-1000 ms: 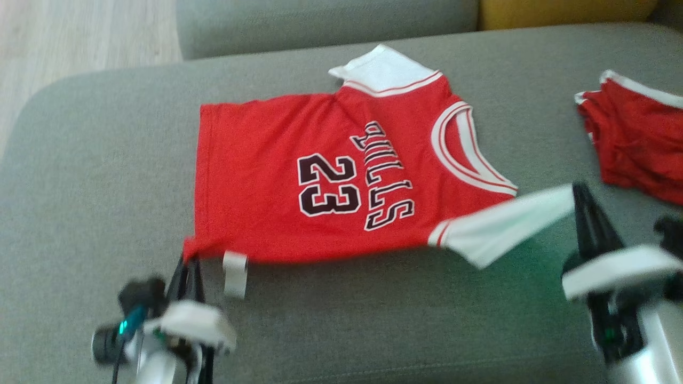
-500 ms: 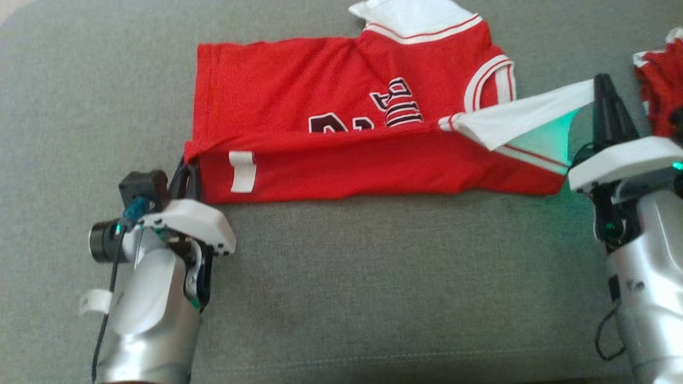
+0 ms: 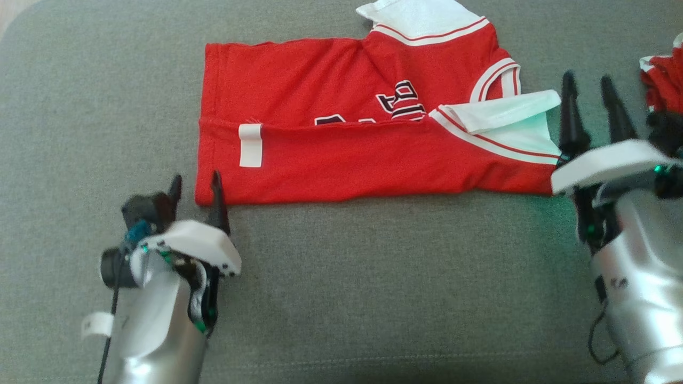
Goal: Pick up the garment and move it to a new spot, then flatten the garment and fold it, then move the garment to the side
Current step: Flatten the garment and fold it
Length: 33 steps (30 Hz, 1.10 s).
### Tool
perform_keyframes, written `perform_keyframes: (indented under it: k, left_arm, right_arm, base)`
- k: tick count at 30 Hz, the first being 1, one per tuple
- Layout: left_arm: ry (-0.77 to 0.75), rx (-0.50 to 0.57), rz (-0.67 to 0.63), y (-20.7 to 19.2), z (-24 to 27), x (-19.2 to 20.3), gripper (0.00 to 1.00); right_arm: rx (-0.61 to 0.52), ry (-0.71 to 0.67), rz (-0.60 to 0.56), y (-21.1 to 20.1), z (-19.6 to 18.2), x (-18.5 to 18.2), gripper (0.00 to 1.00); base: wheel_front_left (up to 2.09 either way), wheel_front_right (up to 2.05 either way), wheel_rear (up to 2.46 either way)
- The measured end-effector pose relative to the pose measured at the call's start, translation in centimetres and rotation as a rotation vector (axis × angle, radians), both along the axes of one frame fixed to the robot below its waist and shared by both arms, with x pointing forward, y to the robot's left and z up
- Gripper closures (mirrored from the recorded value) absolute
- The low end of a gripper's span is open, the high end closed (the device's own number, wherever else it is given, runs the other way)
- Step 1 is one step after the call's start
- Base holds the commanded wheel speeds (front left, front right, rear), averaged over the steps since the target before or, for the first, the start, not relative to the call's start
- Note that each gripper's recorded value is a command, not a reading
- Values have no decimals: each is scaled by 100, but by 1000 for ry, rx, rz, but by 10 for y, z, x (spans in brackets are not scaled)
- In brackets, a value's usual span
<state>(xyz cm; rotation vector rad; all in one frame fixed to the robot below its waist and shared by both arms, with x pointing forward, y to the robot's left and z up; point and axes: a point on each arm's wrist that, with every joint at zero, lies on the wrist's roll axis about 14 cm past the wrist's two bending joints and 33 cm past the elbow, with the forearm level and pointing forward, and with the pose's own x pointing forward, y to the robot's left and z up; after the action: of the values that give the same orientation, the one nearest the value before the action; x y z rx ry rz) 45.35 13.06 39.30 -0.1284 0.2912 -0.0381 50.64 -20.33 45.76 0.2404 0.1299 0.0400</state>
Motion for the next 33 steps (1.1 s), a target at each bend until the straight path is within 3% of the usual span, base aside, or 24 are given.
perform_keyframes:
  k: [8, 15, 17, 18, 19, 20, 21, 22, 27, 33]
  left_arm:
    - [75, -26, -14, -10, -21, -17, 0]
    - [123, -24, -39, -16, -36, -13, 3]
    - [129, -26, -45, -16, -38, -11, 36]
    - [131, -31, -46, -16, -38, -10, 59]
    - [135, -23, -54, -16, -39, -10, 100]
    - [139, -19, -66, -18, -39, -10, 100]
    - [141, -22, -66, -19, -39, -10, 100]
    - [142, -22, -69, -19, -39, -11, 100]
    - [139, -25, -68, -19, -35, -17, 100]
    - [149, -39, -36, -13, -34, -48, 100]
  right_arm:
    - [-41, 190, 28, 1, -61, -45, 0]
    - [-132, 339, 107, 8, -93, -59, 0]
    - [-146, 363, 126, 11, -97, -59, 0]
    - [-152, 378, 134, 12, -99, -58, 0]
    - [-159, 392, 144, 13, -100, -58, 5]
    - [-164, 401, 153, 14, -101, -58, 44]
    - [-171, 407, 161, 15, -101, -57, 95]
    - [-176, 409, 168, 16, -100, -56, 100]
    - [-159, 395, 182, 23, -92, -59, 100]
    - [-90, 402, 152, 23, -91, -87, 100]
  base:
    - [0, 0, 0]
    - [0, 0, 0]
    - [0, 0, 0]
    - [0, 0, 0]
    - [0, 0, 0]
    - [0, 0, 0]
    - [0, 0, 0]
    - [0, 0, 0]
    - [0, 0, 0]
    - [0, 0, 0]
